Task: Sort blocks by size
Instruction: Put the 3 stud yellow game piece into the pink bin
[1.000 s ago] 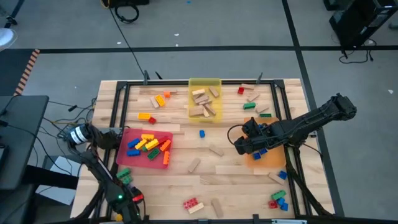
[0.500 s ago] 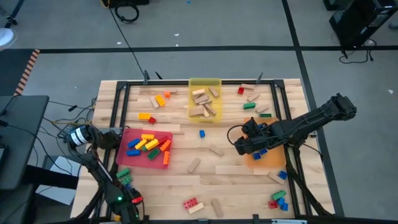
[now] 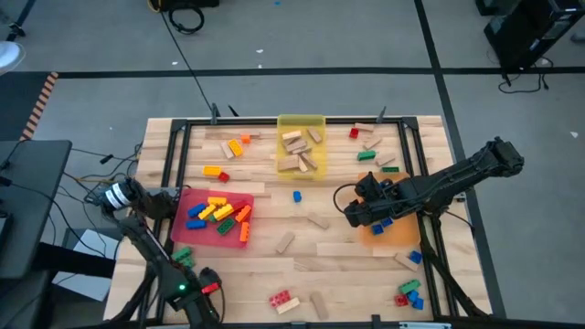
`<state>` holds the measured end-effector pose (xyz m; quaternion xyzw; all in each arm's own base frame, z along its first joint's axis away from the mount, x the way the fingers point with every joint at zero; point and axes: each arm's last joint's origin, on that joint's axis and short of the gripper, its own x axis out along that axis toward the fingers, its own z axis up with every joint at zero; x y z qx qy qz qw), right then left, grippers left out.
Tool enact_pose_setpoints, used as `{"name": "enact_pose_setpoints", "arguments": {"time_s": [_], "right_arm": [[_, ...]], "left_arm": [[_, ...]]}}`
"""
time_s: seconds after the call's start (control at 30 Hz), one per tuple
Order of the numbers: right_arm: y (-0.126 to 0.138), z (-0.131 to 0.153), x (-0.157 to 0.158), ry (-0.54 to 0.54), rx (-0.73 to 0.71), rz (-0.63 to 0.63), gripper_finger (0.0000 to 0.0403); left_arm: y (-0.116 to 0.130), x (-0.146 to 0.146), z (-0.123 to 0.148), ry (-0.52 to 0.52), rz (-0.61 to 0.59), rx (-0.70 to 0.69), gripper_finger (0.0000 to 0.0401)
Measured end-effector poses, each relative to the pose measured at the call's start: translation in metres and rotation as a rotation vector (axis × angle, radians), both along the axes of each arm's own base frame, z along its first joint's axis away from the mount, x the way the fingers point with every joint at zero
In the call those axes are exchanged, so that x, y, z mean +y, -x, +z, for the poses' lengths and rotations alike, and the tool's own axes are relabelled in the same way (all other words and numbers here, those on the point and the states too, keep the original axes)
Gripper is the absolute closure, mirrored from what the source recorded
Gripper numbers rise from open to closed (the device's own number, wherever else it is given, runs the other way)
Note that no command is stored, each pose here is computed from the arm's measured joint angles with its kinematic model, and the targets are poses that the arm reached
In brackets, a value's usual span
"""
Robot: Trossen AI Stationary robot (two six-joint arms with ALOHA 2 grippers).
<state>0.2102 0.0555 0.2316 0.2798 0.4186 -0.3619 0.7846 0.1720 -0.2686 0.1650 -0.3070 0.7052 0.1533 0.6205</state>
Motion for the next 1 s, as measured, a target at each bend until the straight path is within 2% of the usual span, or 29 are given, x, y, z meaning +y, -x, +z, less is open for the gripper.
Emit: {"name": "enact_pose_setpoints", "arguments": {"time_s": [0.17,0.33,0.43,0.53,0.67,0.77,0.87,1.0], "right_arm": [[-0.001,0.0,0.0,-0.003,-0.006,0.0,0.0141],[-0.001,0.001,0.0,-0.006,-0.015,-0.001,0.0144],[-0.003,0.001,0.001,-0.013,-0.033,-0.006,0.0146],[-0.005,0.002,0.002,-0.022,-0.06,-0.006,0.0146],[-0.007,0.002,0.002,-0.028,-0.077,-0.006,0.0143],[-0.008,0.003,0.002,-0.032,-0.09,-0.007,0.0142],[-0.009,0.004,0.003,-0.041,-0.11,-0.009,0.0143],[-0.01,0.004,0.003,-0.049,-0.121,-0.008,0.0146]], "left_arm": [[-0.015,0.024,0.032,-0.043,0.013,-0.139,0.0257],[-0.023,0.062,0.073,-0.138,0.046,-0.292,0.0252],[-0.02,0.093,0.09,-0.218,0.065,-0.286,0.0251],[-0.018,0.122,0.098,-0.306,0.047,-0.219,0.0251],[-0.028,0.147,0.097,-0.35,-0.068,-0.184,0.025],[-0.041,0.161,0.084,-0.36,-0.165,-0.159,0.025],[-0.047,0.177,0.068,-0.386,-0.198,-0.077,0.025],[-0.055,0.19,0.049,-0.346,-0.264,-0.058,0.0249]]}}
